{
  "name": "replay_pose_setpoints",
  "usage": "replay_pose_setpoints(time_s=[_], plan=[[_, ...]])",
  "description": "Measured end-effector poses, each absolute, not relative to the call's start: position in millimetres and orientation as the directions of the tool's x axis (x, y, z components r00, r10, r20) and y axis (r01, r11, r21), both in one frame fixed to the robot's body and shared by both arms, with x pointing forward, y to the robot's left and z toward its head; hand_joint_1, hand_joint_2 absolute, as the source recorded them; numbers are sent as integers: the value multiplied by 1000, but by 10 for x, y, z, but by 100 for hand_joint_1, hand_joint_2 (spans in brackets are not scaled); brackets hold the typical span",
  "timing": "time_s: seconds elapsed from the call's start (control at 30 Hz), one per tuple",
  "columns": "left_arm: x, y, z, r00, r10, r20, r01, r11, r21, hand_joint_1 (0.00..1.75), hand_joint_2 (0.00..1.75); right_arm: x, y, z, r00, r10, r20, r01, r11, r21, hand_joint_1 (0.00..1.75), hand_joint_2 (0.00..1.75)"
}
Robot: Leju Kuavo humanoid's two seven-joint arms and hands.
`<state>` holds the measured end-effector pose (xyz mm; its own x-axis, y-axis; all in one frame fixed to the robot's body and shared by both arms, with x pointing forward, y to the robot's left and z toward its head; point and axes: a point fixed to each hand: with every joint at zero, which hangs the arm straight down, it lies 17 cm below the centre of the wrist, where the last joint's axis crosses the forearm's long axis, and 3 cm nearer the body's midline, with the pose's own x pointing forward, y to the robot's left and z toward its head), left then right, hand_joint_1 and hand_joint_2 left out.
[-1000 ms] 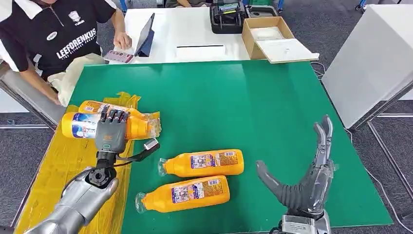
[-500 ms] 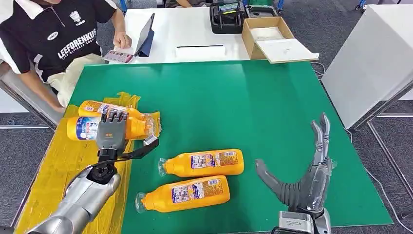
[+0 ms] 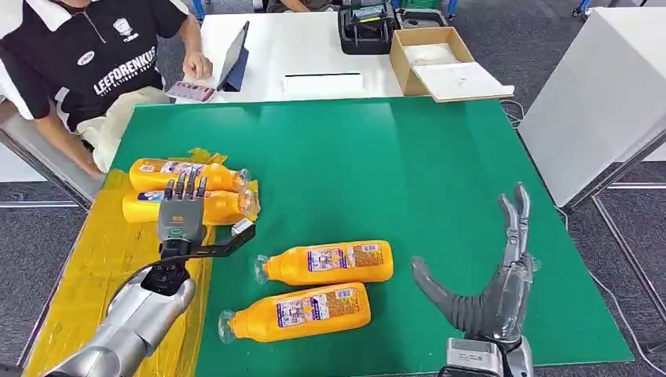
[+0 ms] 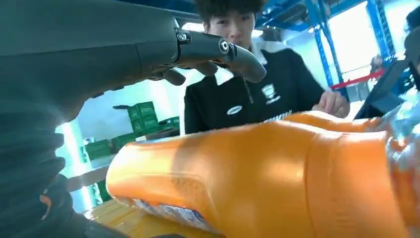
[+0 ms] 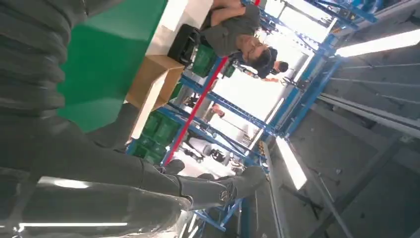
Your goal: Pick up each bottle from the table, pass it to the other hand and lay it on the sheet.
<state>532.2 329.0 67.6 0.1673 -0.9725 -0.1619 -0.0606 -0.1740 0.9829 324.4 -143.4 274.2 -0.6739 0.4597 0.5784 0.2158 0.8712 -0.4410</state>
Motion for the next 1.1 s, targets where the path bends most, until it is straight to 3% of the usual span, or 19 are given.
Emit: replay_pose_setpoints(time_s=[0.3, 0.37, 0.47, 0.6, 0.7, 1.1], plan=[[5338, 3184, 645, 133, -985, -114, -38, -120, 992, 0, 175, 3281, -1402, 2707, -649, 504, 570, 231, 845, -483, 0, 175], [5346, 3016, 675, 73, -997, 0, -45, -4, 999, 0, 175, 3350, -1365, 2604, -603, 593, 534, 251, 776, -578, 0, 175], [5304, 2666, 811, -24, -962, 273, -59, 274, 960, 0, 175, 3521, -1316, 2316, -503, 715, 486, 217, 649, -730, 0, 175], [5171, 2310, 1177, -139, -822, 552, -98, 566, 818, 0, 175, 3687, -1353, 2033, -420, 789, 448, 155, 549, -821, 0, 175], [5057, 2235, 1546, -217, -701, 679, -142, 711, 689, 0, 175, 3766, -1391, 1842, -383, 810, 444, 101, 515, -851, 0, 175], [4859, 2241, 2073, -316, -633, 706, -212, 773, 598, 0, 175, 3828, -1496, 1581, -341, 831, 439, 57, 485, -873, 0, 175]])
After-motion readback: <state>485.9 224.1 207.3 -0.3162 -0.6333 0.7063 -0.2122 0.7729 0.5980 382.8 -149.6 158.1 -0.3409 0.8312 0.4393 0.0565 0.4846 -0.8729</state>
